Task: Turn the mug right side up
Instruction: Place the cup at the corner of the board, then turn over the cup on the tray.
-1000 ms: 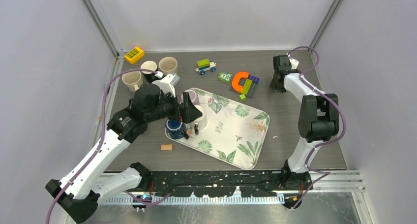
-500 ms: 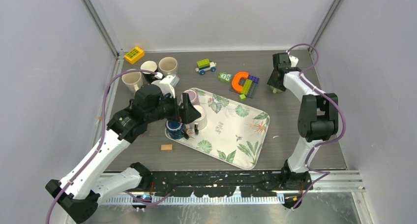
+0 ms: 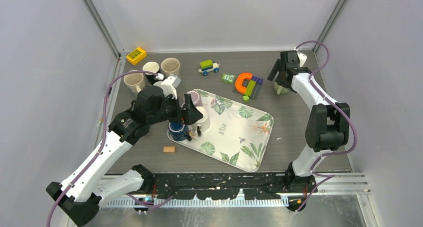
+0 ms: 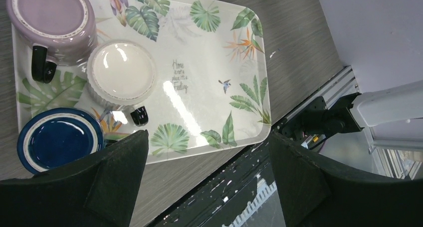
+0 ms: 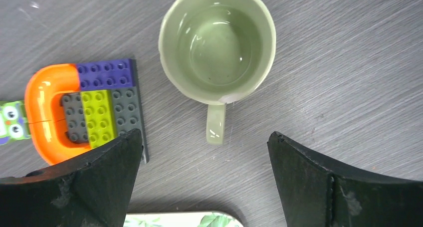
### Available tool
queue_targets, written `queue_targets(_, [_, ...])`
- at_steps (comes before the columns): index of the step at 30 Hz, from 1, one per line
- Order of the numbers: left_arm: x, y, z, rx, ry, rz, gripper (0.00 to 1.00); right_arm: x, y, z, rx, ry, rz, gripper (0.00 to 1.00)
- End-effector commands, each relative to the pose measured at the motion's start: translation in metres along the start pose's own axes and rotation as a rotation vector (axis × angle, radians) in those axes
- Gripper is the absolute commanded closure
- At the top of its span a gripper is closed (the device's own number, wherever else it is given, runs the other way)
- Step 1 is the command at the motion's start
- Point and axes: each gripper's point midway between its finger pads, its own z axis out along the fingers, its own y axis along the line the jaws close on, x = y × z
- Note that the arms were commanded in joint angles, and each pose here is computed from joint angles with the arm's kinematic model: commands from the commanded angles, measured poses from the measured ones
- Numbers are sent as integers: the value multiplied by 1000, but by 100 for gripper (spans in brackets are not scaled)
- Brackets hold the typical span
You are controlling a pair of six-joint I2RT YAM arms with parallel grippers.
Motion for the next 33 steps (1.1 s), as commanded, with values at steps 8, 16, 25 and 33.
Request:
queue_targets(8, [6,42,6,-213,-22,-60,10,-10,2,-74,-150,-79,101,0])
queue_targets(16, [32,58,30,-283,40,-104,14,3,27,-110,-290,-114,130,0])
queue_targets(25, [67,59,79,-433,113,-16,16,10,67,-141,-391,-155,116,0])
queue_targets(33, [84,77,112,-512,117,-17,31,16,79,-156,-443,-165,128,0])
